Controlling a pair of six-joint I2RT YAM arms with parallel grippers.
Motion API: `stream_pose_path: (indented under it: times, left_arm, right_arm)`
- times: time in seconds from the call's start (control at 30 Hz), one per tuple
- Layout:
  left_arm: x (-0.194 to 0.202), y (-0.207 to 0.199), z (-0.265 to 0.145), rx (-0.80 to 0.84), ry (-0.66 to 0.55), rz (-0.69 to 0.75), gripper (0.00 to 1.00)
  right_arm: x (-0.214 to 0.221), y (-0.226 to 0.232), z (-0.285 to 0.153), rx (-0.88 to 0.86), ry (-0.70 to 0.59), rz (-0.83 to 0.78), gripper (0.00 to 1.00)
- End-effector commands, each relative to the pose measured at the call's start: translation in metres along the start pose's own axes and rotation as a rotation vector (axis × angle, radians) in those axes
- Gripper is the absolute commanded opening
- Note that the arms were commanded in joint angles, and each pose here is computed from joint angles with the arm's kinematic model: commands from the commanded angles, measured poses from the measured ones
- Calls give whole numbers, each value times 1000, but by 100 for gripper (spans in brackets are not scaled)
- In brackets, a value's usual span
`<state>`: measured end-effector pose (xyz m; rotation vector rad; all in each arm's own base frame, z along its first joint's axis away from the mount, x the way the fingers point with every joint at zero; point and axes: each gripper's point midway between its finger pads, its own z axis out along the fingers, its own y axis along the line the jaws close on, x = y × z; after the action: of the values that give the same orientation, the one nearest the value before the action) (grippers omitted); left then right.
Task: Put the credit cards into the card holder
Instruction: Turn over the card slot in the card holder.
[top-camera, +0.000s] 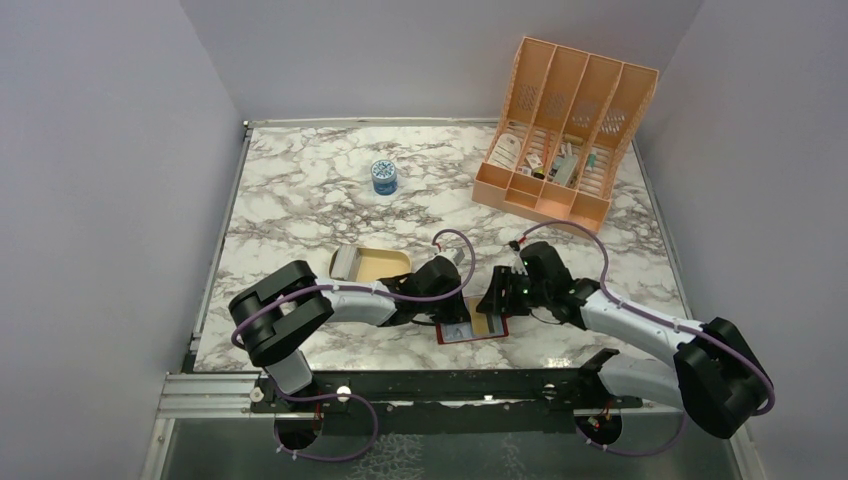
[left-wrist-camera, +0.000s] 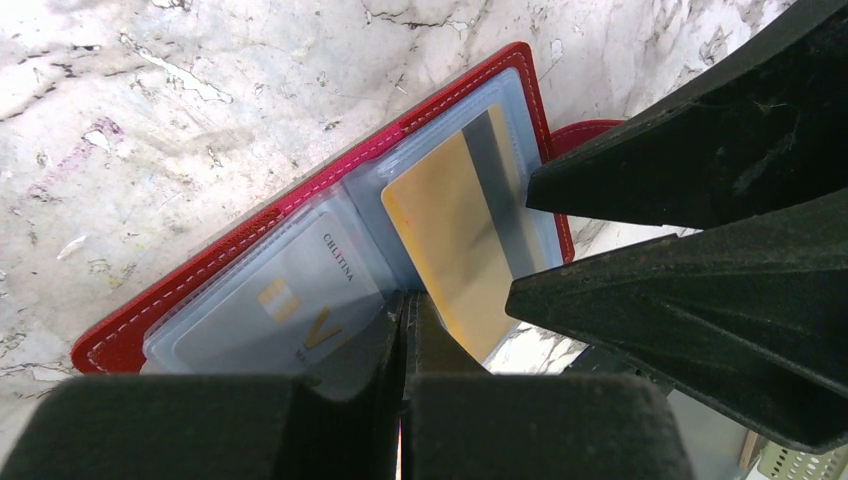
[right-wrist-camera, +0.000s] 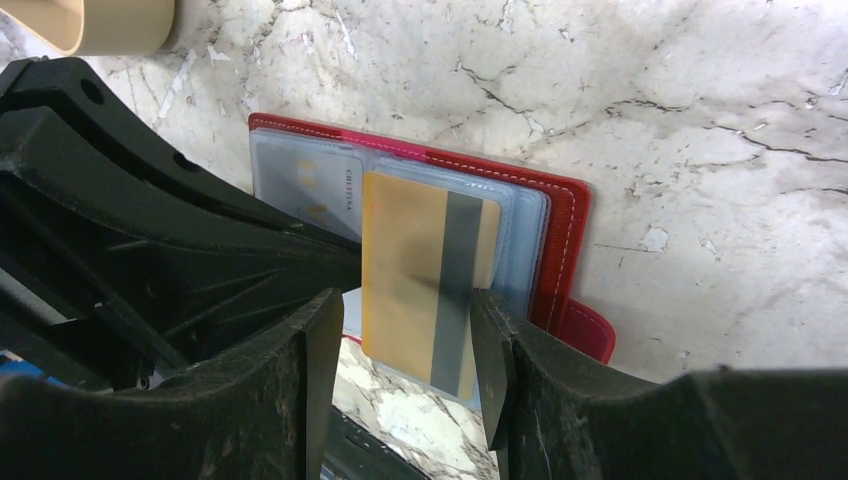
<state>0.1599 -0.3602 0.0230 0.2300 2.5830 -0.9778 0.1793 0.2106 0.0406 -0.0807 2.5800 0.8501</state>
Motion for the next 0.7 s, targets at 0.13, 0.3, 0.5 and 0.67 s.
stream_pose_path:
  times: [0.13, 0.3, 0.5, 0.67]
  left_arm:
    - [3, 0, 2, -4, 5, 9, 0]
    - [1, -2, 1, 1, -1, 10, 0]
    - [3, -1, 1, -2, 2, 8, 0]
    - [3, -1, 2, -2, 3, 9, 0]
  right_arm:
    - [-10, 7, -8, -19, -56, -18, 50]
    - [-4, -2, -8, 18, -35, -24, 50]
    - [-1, -13, -5, 60, -34, -26, 50]
    - [4, -17, 0, 69, -14, -27, 50]
